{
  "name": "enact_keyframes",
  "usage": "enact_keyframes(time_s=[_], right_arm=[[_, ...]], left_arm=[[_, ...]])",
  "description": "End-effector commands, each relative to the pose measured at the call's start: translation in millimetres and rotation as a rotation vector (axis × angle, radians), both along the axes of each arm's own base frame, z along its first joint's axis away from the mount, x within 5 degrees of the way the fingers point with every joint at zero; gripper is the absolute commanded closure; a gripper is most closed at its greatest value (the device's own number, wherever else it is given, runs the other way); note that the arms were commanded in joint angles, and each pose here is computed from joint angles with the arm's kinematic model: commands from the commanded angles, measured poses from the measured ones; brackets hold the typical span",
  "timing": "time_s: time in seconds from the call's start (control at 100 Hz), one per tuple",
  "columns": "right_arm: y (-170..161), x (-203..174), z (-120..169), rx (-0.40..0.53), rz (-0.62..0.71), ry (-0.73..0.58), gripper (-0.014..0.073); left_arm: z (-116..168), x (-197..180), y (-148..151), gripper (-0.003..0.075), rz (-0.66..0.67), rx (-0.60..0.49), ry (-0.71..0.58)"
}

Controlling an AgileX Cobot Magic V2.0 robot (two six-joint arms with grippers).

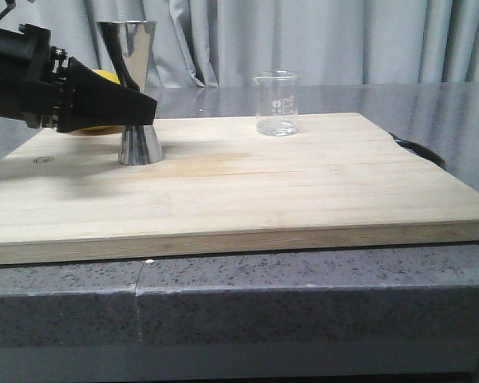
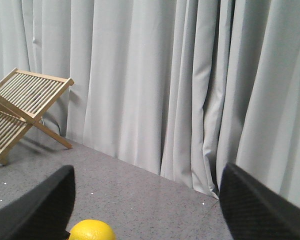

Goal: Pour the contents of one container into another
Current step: 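Lower the held jigger onto the board beside the lemon with the left gripper, then open the left gripper and withdraw it from the jigger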

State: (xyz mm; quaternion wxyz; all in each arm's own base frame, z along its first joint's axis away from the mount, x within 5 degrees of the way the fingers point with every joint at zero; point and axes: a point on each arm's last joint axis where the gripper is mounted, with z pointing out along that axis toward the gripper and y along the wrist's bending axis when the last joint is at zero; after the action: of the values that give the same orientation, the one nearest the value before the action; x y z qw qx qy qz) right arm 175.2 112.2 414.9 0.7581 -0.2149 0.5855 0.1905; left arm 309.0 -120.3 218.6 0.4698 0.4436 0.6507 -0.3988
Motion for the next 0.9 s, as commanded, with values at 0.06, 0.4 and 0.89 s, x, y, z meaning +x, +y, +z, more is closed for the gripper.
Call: enact_keyframes(time_s=[0.06,0.4,0.89], right_arm=[[-3.5,-9.1,19.8,0.065,0.018,-0.103,0.0061],[-3.5,-9.1,19.8,0.065,0.018,-0.103,0.0061],[-3.5,-8.5,18.4,0.053,0.013,-0.091,0.0061]], left_arm=[[24.8,-3.9,-4.2,0.0411,-0.031,-0.096,-0.044],[28.6,-3.4,-0.5,0.0193,-0.010,-0.099,-0.042],[70.9,-36.9,44.6,0.0194,0.066,0.085,0.092]])
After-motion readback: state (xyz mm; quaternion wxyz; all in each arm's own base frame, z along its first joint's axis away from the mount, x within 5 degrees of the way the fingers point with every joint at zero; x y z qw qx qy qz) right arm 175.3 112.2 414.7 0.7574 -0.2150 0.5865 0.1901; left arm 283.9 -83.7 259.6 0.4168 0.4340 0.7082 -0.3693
